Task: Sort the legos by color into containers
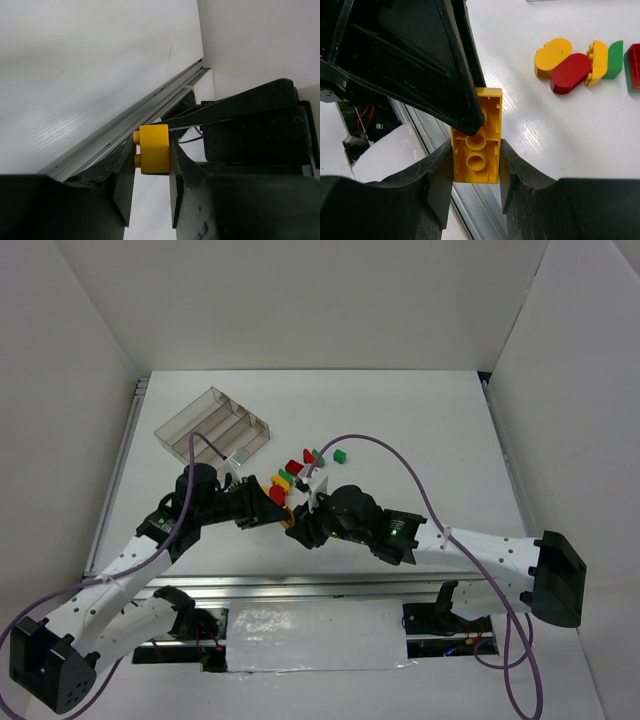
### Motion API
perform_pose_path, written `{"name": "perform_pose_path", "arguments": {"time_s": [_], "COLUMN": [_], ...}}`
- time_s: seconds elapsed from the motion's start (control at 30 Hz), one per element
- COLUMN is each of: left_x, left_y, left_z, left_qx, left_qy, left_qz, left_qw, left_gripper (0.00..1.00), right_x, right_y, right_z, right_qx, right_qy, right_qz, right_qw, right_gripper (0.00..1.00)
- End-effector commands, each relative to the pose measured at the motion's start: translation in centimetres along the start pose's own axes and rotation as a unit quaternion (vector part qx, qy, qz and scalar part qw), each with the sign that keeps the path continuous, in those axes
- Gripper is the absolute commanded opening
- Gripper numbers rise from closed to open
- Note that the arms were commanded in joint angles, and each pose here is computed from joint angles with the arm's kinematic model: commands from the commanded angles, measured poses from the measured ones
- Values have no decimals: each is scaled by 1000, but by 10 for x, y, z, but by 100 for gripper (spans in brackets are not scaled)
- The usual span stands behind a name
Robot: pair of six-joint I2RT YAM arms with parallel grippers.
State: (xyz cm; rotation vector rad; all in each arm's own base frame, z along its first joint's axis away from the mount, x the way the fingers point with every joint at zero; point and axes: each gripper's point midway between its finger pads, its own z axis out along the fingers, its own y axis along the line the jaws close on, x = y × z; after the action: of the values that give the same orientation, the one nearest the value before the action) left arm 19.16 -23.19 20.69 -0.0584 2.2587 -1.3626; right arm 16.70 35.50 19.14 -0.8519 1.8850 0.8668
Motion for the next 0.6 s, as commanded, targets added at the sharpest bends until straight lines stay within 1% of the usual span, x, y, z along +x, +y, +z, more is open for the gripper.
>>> {"name": "perform_pose_path", "arguments": {"time_s": [0.0, 0.03, 0.07, 0.1, 0.13, 0.17, 0.2, 0.23, 0.27, 0.3, 0.33, 0.37, 0.4, 0.43, 0.47, 0.5, 0.53, 0.57], "left_x": [-10, -10, -10, -13, -13, -16, -23, -27, -34, -60, -64, -77, -95, -112, -122, -138, -149, -164], "left_y": [-18, -18, -20, -22, -22, -21, -20, -16, -8, -3, 15, 24, 29, 46, 65, 62, 69, 86], "left_z": [-1, -1, -1, -1, -1, -2, -4, -5, -5, -11, -17, -22, -24, -33, -35, -38, -41, -46], "left_qx": [27, 27, 29, 31, 26, 22, 9, -8, -36, -86, -141, -180, -215, -268, -307, -311, -324, -350], "left_qy": [-11, -11, -10, -14, -14, -21, -35, -45, -58, -108, -111, -131, -150, -183, -185, -200, -211, -221], "left_qz": [28, 29, 32, 36, 37, 44, 50, 64, 71, 82, 87, 88, 86, 82, 64, 61, 54, 35], "left_qw": [999, 999, 999, 999, 999, 999, 998, 997, 995, 987, 980, 971, 961, 942, 931, 927, 921, 910], "left_gripper": [32, 17, 8, 1, 0, 0, 0, 0, 0, 0, 0, 0, 0, 0, 0, 0, 0, 0], "right_x": [-41, -40, -40, -42, -40, -41, -40, -40, -43, -38, -41, -40, -35, -40, -38, -33, -39, -36], "right_y": [10, 9, 7, 6, 4, 1, -2, -4, -10, -15, -18, -23, -31, -34, -37, -42, -43, -45], "right_z": [-11, -10, -10, -9, -7, -7, -7, -8, -9, -11, -17, -20, -23, -32, -37, -41, -51, -54], "right_qx": [-10, -7, -2, 2, 8, 17, 23, 30, 48, 59, 65, 76, 95, 100, 106, 117, 116, 121], "right_qy": [-71, -70, -69, -71, -69, -72, -73, -76, -87, -88, -99, -102, -104, -117, -119, -121, -136, -135], "right_qz": [1, 1, 2, 4, 6, 11, 16, 21, 29, 37, 42, 48, 57, 65, 72, 76, 82, 89], "right_qw": [997, 998, 998, 997, 998, 997, 997, 996, 995, 994, 992, 991, 988, 986, 985, 983, 980, 979], "right_gripper": [0, 0, 0, 1, 4, 37, 79, 99, 100, 100, 100, 100, 100, 100, 100, 100, 100, 100]}}
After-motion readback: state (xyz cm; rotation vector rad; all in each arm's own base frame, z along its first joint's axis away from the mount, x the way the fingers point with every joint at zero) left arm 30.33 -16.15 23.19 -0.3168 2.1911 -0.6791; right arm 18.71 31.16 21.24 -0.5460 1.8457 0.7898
